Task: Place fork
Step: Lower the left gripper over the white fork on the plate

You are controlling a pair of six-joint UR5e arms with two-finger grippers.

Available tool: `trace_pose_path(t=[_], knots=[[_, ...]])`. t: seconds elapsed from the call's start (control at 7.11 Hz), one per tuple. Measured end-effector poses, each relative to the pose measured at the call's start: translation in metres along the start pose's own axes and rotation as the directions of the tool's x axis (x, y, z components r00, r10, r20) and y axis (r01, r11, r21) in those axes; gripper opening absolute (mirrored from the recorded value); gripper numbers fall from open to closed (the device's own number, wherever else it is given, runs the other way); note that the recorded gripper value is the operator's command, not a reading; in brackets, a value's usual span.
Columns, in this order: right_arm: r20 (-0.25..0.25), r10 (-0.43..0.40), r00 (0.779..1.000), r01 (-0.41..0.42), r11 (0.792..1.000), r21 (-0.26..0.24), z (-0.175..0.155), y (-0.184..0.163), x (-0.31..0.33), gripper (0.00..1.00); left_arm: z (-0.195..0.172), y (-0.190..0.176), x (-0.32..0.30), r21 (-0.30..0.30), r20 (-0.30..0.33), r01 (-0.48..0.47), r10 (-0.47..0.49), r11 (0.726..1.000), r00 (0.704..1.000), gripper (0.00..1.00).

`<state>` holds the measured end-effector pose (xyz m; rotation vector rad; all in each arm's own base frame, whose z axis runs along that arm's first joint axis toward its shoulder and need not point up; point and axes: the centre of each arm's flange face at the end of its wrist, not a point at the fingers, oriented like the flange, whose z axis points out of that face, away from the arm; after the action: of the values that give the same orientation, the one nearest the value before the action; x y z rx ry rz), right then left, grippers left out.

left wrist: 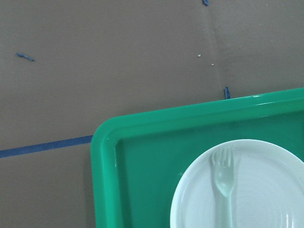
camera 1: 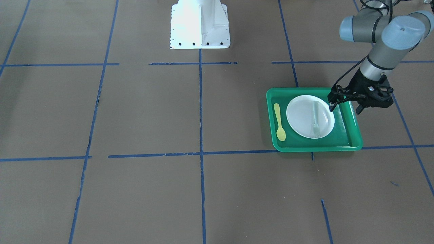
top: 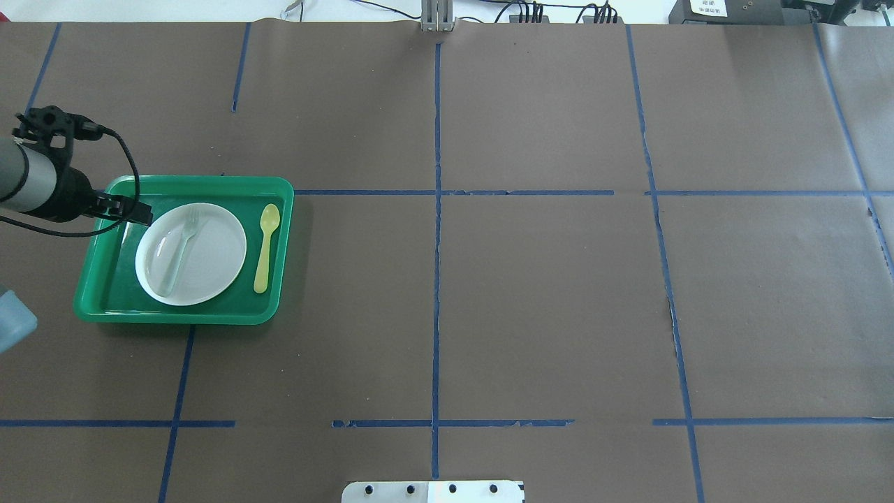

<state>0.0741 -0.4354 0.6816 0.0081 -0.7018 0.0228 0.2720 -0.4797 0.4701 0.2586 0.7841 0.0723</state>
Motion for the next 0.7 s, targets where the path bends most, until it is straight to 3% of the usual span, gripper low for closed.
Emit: trace_pose_path(t=[0.28, 0.7], knots=[[0.0, 0.0, 1.0, 0.0, 1.0, 0.0, 0.0, 0.0, 0.0, 1.0, 0.031, 0.011, 0.017, -0.043, 0.011, -0.018, 0.019, 0.999, 1.0, 0.89], [0.001, -0.001, 1.0, 0.001, 1.0, 0.001, 0.0, 0.0, 0.0, 1.0, 0.05, 0.026, 0.035, -0.081, 0.001, -0.052, 0.053, 0.995, 0.999, 0.88]])
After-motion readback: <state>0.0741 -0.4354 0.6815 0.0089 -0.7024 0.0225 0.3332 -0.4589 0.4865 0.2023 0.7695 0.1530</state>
